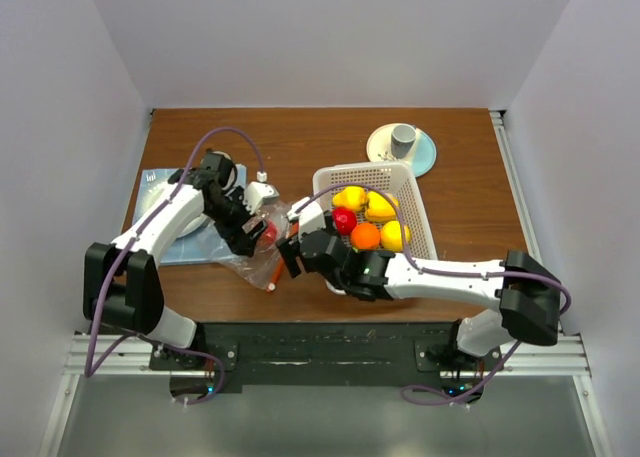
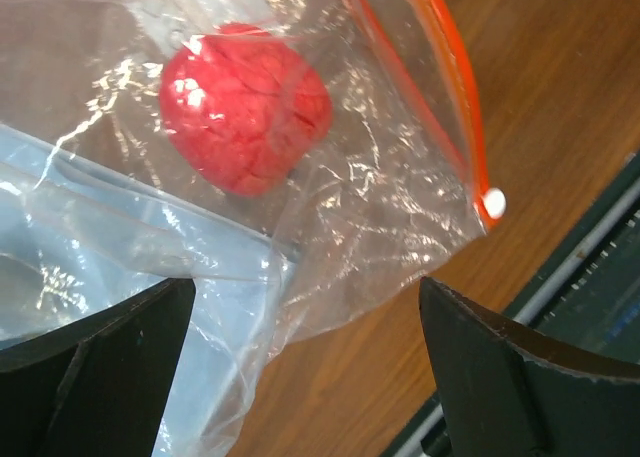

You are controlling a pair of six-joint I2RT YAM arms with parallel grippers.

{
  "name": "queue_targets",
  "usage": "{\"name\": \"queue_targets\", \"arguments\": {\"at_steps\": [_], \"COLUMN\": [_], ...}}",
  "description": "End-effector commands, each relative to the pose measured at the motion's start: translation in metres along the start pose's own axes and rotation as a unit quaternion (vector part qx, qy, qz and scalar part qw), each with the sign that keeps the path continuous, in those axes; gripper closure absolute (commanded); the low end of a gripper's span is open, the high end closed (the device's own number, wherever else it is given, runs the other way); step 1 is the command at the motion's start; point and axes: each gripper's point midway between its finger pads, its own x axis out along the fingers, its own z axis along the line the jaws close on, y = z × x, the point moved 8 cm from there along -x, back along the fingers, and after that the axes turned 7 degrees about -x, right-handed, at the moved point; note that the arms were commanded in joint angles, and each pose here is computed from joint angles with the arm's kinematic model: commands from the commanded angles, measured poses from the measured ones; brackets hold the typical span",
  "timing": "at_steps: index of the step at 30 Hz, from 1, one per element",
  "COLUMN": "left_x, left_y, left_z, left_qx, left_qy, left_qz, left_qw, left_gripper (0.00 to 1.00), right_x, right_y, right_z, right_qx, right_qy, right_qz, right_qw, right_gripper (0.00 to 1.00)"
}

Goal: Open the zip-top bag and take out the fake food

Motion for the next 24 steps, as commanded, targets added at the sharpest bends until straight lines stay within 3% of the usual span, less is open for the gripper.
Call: {"name": "queue_targets", "arguments": {"at_steps": [1, 10, 20, 24], "left_x": [0.002, 0.018, -0.043, -0.040], "left_y": [-0.016, -0.029, -0.071, -0.079], "left_z": [0.017, 0.036, 0.035, 0.044], "left_qx": [0.011, 0.006, 0.024, 0.003], "left_qy": [-0.040, -0.050, -0.072, -0.100], "left_qz": [-0.047, -0.041, -0.109, -0.132], "left_qw": [0.998, 0.998, 0.991, 0.986], "left_gripper": [0.00, 0.00, 0.00, 0.00], "right_x": [0.002, 0.047, 0.061, 0.072], "right_y": [-0.021, 0.016, 0.034, 0.035], "right_z": [0.031, 0.052, 0.043, 0.023], "right_qx": [0.022, -0.005, -0.025, -0.020], "right_qy": [-0.078, -0.057, -0.020, 0.004], "right_qz": [-0.042, 0.001, 0.014, 0.016], "right_qw": [0.996, 0.998, 0.999, 1.000], "right_gripper": [0.17, 0.23, 0.27, 0.27]}}
